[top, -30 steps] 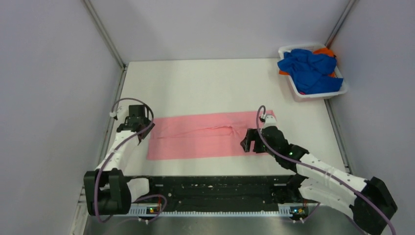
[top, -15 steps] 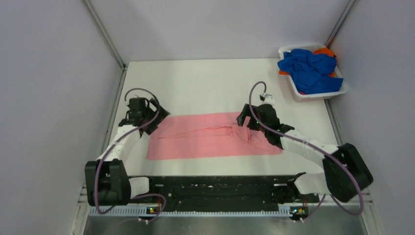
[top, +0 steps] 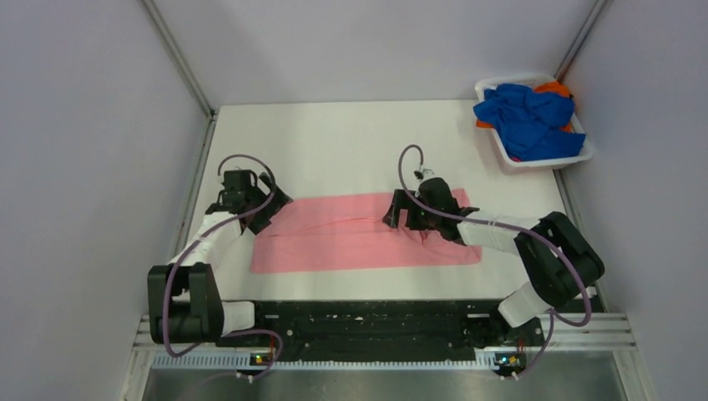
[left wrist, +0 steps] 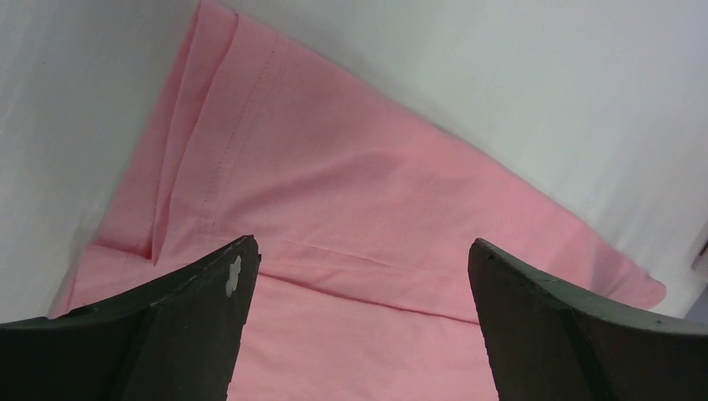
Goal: Fold and stack the t-shirts
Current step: Fold the other side of the tshirt into a rectangle, then rotate the tshirt 90 degrees
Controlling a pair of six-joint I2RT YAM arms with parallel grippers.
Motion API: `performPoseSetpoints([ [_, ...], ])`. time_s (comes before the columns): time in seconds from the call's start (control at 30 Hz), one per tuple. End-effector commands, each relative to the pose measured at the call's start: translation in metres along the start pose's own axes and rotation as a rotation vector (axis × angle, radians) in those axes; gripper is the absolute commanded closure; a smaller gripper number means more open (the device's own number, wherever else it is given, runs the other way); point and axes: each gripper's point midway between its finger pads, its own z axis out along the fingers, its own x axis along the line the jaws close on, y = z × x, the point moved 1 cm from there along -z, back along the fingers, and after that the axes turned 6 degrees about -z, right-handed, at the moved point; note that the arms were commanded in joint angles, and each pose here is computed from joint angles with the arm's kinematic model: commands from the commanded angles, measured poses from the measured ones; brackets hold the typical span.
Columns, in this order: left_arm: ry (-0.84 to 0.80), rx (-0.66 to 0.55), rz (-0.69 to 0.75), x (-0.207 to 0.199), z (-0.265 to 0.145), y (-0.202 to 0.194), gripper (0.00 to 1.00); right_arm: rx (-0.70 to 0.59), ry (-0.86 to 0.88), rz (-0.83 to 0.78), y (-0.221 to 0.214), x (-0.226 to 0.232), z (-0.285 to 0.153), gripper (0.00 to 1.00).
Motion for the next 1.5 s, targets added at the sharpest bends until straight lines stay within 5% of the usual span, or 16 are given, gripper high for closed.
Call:
performPoseSetpoints([
  [0.0, 0.000, -0.036, 0.021, -0.002, 0.006, 0.009, 0.01, 0.075, 0.127, -0.103, -0.029, 0.061, -0.024, 0.01],
  [0.27, -0.007, -0.029, 0.023, -0.008, 0.008, 0.014, 0.01, 0.201, 0.304, -0.347, -0.092, 0.132, -0.079, 0.01],
  [0.43, -0.033, -0.020, 0.027, -0.015, 0.006, 0.014, 0.01, 0.061, 0.147, -0.334, -0.061, 0.110, -0.085, 0.01],
  [0.67, -0.094, 0.097, 0.068, -0.034, 0.017, -0.008, 0.01, 0.063, -0.081, 0.055, -0.046, 0.031, -0.079, 0.01],
  [0.93, 0.026, 0.158, 0.085, -0.008, 0.042, -0.033, 0.01, 0.059, -0.199, 0.253, -0.058, -0.035, -0.048, 0.01],
  [1.27, 0.104, 0.175, 0.070, 0.032, 0.027, -0.083, 0.01, -0.024, -0.237, 0.313, 0.018, -0.074, 0.014, 0.01],
  [1.47, -0.054, 0.241, 0.016, -0.008, 0.013, -0.139, 0.01, 0.003, -0.190, 0.328, 0.088, -0.087, 0.075, 0.01],
])
